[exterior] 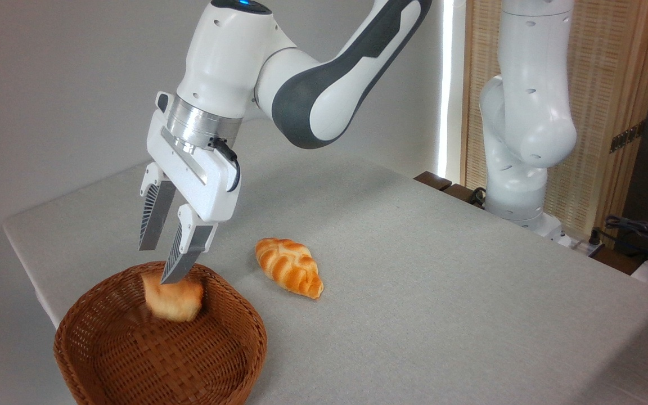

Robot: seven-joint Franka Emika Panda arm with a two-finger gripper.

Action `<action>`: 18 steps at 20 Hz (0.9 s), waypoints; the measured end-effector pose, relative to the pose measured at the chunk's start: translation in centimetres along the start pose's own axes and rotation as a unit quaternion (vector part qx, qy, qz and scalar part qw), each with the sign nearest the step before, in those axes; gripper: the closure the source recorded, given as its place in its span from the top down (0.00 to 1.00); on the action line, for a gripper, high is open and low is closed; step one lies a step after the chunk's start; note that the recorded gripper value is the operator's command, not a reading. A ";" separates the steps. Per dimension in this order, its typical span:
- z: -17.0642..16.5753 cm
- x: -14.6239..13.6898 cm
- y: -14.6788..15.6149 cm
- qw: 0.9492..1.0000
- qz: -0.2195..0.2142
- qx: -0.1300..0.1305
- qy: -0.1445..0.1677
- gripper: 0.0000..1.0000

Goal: Put bread into the basket

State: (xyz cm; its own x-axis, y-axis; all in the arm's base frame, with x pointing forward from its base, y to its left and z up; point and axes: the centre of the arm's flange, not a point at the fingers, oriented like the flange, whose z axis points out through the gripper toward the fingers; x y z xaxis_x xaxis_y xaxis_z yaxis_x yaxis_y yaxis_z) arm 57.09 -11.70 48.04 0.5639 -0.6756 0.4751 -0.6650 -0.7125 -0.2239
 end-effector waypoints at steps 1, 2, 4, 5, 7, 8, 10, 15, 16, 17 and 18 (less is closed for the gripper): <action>0.0 0.0 0.0 1.000 0.000 0.000 0.000 1.00; 0.0 0.0 0.0 1.000 0.000 0.000 0.000 1.00; 0.0 0.0 0.0 1.000 0.000 0.000 0.000 1.00; 0.0 0.0 0.0 1.000 0.000 0.000 0.000 1.00; -0.1 0.1 0.0 1.000 0.000 0.001 0.001 1.00; -0.2 0.2 -0.1 1.000 0.000 0.001 0.002 1.00; -1.1 0.4 -0.4 1.000 -0.002 0.004 0.010 1.00; -4.0 -0.4 -0.6 0.999 -0.001 -0.031 -0.016 1.00; -4.7 -0.8 -0.8 0.999 0.002 -0.037 -0.026 1.00; -5.5 -1.2 -1.0 0.998 0.005 -0.042 -0.035 1.00; -6.1 -1.6 -1.1 0.998 0.008 -0.048 -0.045 1.00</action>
State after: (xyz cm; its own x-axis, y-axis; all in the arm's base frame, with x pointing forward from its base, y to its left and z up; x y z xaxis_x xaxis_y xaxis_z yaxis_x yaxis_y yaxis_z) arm 53.91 -8.64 52.73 0.5922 -0.7035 0.3929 -0.7154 -0.6834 -0.1453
